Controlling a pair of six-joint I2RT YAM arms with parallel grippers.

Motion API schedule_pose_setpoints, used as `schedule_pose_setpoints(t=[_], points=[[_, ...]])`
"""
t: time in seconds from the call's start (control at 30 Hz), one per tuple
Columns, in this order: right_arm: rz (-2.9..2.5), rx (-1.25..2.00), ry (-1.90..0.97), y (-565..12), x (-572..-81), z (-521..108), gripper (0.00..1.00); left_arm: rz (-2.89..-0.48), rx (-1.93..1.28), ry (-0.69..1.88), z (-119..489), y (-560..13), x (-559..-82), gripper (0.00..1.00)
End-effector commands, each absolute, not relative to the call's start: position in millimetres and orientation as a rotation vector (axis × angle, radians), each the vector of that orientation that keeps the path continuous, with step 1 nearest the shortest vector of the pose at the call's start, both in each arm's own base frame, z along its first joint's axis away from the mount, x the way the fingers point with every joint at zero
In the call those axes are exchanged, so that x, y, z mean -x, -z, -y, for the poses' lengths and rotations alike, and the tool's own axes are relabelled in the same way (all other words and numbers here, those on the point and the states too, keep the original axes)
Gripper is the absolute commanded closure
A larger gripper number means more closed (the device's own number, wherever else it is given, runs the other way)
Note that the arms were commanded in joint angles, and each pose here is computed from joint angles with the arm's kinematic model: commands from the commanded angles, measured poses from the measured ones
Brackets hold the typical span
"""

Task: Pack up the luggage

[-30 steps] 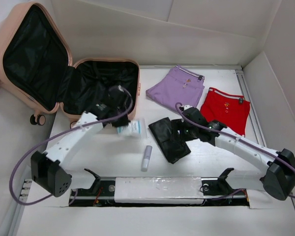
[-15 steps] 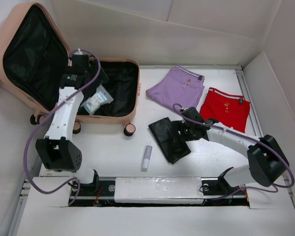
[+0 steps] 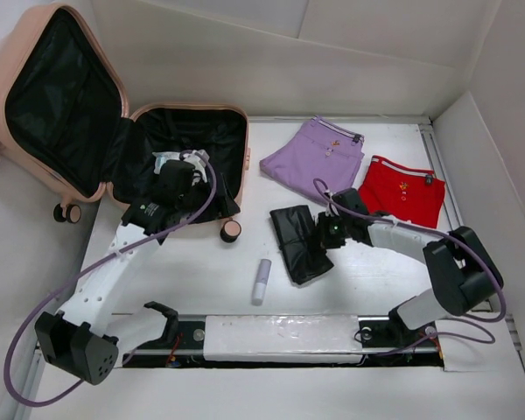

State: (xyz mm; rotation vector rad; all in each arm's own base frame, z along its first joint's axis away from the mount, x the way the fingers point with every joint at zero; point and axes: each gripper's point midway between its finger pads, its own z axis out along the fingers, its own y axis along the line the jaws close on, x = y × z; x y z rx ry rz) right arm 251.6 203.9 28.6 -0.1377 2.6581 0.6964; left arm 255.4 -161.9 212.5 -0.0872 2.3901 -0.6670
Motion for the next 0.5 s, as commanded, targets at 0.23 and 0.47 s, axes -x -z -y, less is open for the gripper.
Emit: schedule_pose_setpoints(t=[0.23, 0.47], points=[[-2.423, 0.153, -0.742, -141.0, -283.3, -200.6, 1.0, -2.283, 0.096, 0.695, 166.5, -256.5, -268.9, 0.32], [-2.181, 0.239, -0.995, -257.2, -327.0, -277.6, 1.0, -2.067, 0.176, 0.649, 150.0, -351.4, -284.0, 0.34]])
